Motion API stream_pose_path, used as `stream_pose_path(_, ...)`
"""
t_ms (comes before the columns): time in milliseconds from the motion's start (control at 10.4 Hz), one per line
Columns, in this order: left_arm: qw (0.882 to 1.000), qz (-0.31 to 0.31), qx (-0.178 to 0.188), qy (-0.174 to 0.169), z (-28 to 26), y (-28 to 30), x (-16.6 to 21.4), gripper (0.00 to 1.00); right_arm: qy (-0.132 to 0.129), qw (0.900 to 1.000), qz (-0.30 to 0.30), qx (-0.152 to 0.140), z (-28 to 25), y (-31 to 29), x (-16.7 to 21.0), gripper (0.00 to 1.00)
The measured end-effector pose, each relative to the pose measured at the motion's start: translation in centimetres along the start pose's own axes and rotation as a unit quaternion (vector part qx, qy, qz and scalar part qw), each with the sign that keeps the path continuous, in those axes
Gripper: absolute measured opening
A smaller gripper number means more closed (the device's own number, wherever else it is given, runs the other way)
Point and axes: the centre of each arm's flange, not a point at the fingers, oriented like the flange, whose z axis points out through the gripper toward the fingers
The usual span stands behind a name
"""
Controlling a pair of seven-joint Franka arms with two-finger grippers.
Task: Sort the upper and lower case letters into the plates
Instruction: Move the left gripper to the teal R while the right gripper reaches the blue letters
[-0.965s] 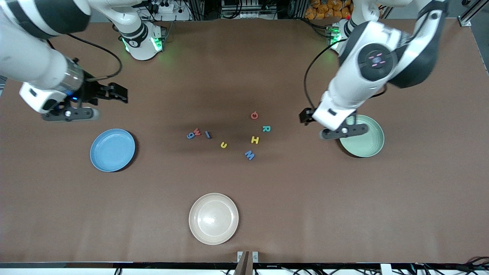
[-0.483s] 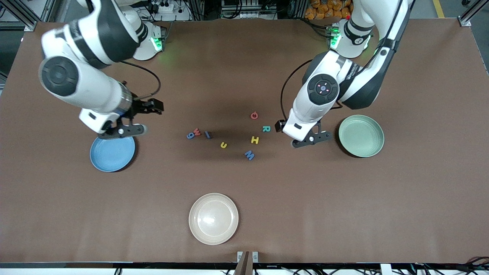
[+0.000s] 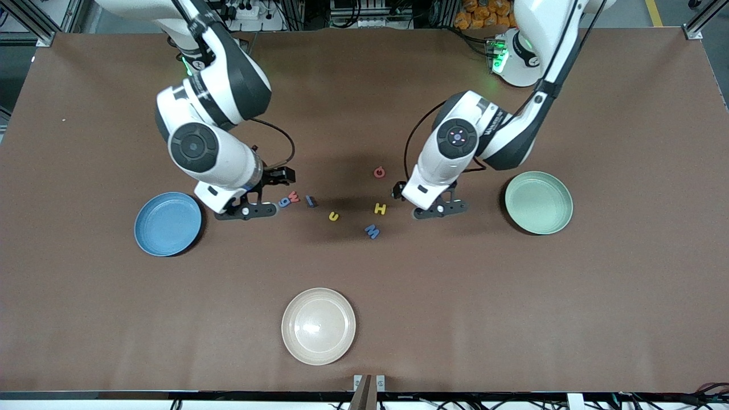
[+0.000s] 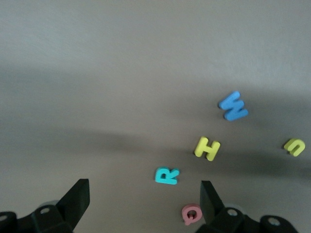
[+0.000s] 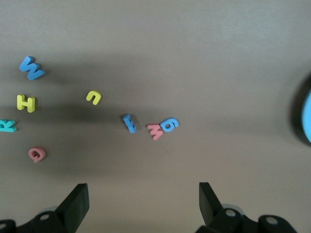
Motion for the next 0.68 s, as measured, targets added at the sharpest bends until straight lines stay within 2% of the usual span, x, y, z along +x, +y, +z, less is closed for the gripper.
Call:
stream_pose_path(290, 1.0, 0.015, 0.011, -0.018, 4.5, 0.7, -2.1, 1.0, 0.013, 1.0, -0.006, 0.003, 6.6, -1.7, 0.5, 1.0)
stream_pose_path(483, 1.0, 0.015, 0.006, -0.014, 6.3, 0.3, -2.6, 1.0, 0.007, 1.0, -0.001, 0.0, 9.0, -1.5, 0.3, 1.0)
stream_pose_path(676, 1.0, 0.017, 0.005, -0.014, 7.1, 0.5, -2.8, 1.0, 0.013, 1.0, 0.007, 0.0, 10.7, -2.1, 0.4, 1.0)
